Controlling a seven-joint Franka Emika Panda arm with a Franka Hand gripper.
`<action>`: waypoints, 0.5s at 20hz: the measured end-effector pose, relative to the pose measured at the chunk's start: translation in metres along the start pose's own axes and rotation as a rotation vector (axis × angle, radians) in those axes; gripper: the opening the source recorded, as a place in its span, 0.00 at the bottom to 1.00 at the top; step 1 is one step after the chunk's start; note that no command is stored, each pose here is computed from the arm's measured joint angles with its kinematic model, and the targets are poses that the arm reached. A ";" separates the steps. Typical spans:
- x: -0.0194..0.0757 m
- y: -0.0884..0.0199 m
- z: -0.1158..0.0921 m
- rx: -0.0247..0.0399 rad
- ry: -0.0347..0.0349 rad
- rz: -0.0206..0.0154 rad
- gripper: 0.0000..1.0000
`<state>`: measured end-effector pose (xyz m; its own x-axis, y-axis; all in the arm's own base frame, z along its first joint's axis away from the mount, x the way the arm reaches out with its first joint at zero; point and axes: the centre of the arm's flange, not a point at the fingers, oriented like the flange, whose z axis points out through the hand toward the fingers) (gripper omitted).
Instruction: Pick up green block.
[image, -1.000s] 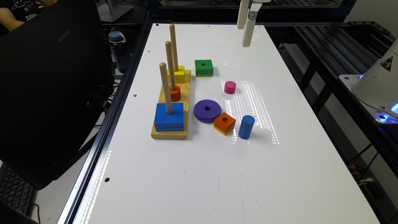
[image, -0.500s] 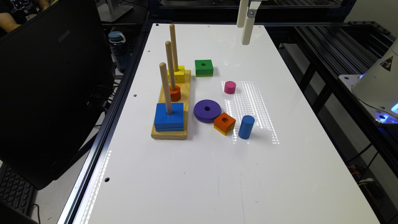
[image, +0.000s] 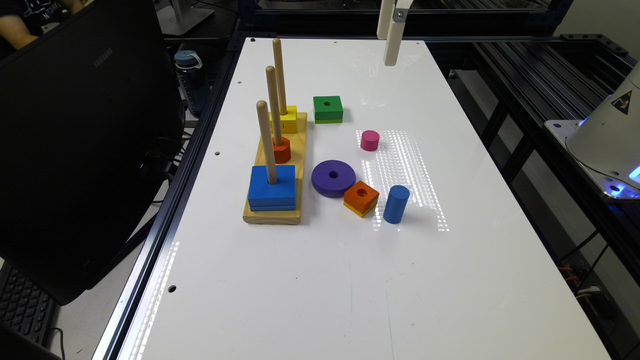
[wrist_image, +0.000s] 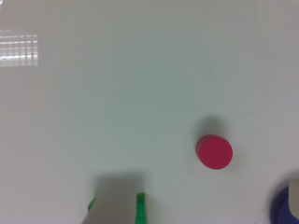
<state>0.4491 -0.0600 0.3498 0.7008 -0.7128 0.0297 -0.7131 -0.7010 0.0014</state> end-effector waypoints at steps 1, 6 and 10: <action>0.0012 -0.001 0.000 0.0004 -0.0004 -0.0004 1.00; 0.0092 -0.004 0.001 0.0009 -0.0010 -0.0002 1.00; 0.0204 -0.005 0.001 0.0037 0.0011 0.0013 1.00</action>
<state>0.4673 -0.0708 0.3492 0.6998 -0.7137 0.0308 -0.7139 -0.7002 -0.0024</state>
